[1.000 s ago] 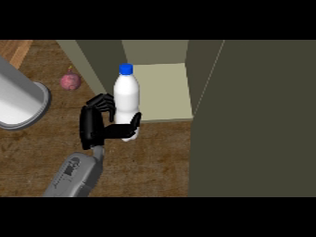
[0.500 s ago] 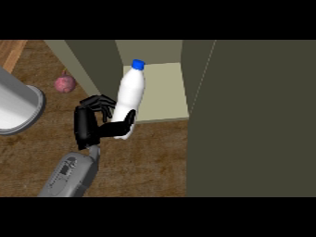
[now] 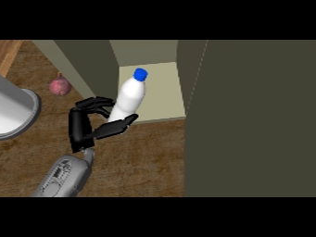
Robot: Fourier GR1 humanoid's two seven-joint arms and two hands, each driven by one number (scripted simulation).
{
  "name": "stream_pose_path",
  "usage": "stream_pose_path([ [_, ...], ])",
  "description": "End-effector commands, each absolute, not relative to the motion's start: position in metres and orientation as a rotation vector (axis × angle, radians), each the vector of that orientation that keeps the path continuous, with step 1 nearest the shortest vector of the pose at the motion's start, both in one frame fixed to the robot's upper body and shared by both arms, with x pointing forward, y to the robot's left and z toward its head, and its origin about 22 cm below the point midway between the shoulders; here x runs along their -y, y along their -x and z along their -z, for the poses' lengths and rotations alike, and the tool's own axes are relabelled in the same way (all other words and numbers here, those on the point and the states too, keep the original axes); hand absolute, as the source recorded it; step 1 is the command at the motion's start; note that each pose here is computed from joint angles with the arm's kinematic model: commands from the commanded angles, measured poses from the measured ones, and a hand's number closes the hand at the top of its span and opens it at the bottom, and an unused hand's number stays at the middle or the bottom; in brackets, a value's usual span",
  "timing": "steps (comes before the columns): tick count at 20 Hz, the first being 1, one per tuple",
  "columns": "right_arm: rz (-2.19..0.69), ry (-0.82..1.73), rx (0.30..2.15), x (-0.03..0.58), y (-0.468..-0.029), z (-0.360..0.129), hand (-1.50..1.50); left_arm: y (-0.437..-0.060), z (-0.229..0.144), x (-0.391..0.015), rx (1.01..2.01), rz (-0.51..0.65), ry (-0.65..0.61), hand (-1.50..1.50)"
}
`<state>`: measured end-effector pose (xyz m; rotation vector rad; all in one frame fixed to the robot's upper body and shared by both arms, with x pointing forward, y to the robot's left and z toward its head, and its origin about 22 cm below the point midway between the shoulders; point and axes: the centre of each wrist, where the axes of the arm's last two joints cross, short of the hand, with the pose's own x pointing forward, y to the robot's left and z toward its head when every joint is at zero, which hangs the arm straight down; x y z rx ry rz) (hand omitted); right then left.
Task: Pick up the bottled water, place it into the cabinet and close the cabinet
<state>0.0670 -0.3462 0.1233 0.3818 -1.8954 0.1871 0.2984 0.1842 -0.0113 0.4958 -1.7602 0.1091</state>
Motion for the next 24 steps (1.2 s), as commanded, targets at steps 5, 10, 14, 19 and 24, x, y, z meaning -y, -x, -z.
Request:
stream_pose_path([
  [5,-0.191,-0.403,1.912,0.341,-0.069,-0.127,-1.50,-0.355,-0.040,-0.143,1.795,-0.021,-0.365,-1.50],
  [10,-0.208,-0.388,1.928,0.341,-0.073,-0.132,-1.50,-0.349,-0.053,-0.136,1.868,-0.037,-0.238,-1.50],
  [14,-0.200,-0.383,1.926,0.337,-0.075,-0.135,-1.50,-0.344,-0.058,-0.122,1.916,-0.028,-0.184,-1.50],
  [19,-0.209,-0.374,1.898,0.341,-0.075,-0.133,-1.50,-0.344,-0.066,-0.120,1.925,-0.057,-0.136,-1.50],
  [24,-0.211,-0.360,1.921,0.339,-0.070,-0.141,-1.50,-0.331,-0.052,-0.105,1.919,-0.061,-0.079,-1.50],
])
